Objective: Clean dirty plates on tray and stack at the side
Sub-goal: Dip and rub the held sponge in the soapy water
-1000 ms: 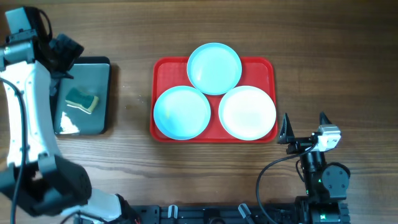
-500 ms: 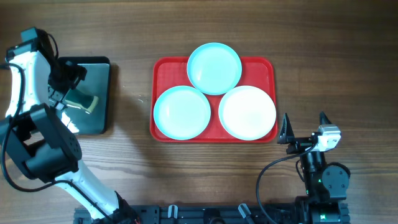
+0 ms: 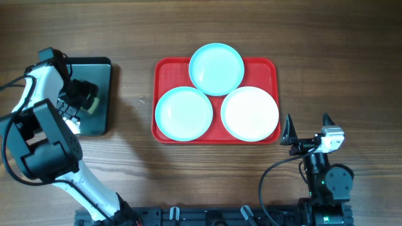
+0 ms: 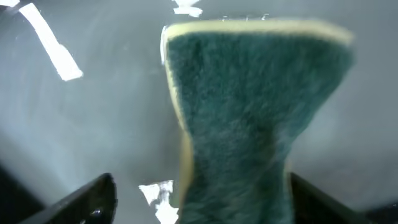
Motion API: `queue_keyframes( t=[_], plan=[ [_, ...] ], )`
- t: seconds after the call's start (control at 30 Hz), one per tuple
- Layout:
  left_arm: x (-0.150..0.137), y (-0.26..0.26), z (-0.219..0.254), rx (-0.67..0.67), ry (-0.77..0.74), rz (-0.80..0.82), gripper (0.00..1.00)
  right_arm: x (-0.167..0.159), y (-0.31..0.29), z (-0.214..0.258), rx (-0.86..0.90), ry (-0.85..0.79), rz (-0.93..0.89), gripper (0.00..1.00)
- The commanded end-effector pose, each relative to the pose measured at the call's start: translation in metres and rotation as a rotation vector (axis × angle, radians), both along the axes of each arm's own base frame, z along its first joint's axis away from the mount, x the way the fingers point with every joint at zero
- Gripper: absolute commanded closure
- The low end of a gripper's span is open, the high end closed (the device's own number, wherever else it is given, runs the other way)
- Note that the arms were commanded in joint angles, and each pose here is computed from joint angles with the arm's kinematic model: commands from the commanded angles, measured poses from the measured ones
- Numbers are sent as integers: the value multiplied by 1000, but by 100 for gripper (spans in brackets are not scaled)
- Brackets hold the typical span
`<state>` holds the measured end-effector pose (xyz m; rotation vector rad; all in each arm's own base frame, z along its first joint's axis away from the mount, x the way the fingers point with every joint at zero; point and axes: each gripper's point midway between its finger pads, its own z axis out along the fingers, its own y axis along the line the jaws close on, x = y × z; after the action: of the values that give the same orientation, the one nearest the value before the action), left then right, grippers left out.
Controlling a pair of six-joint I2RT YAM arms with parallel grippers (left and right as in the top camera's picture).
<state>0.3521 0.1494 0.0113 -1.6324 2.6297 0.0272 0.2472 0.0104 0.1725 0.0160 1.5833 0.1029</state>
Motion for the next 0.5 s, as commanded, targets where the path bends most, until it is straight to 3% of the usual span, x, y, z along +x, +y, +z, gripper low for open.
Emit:
queue_keyframes(
  t=[0.0,0.27,0.37,0.47],
  plan=[
    [3,-1,-10,-1,-14,5,23,0,0,1,10,-5,1,0],
    [-7,-11,-23,-44,0,4,18,0,0,1,10,-5,1,0],
    [-8,-12,-25,-45,-1,4,43,0,0,1,10,-5,1,0],
    [-6,-10,-25,-39,-9,4,83,0,0,1,10,-5,1,0]
  ],
)
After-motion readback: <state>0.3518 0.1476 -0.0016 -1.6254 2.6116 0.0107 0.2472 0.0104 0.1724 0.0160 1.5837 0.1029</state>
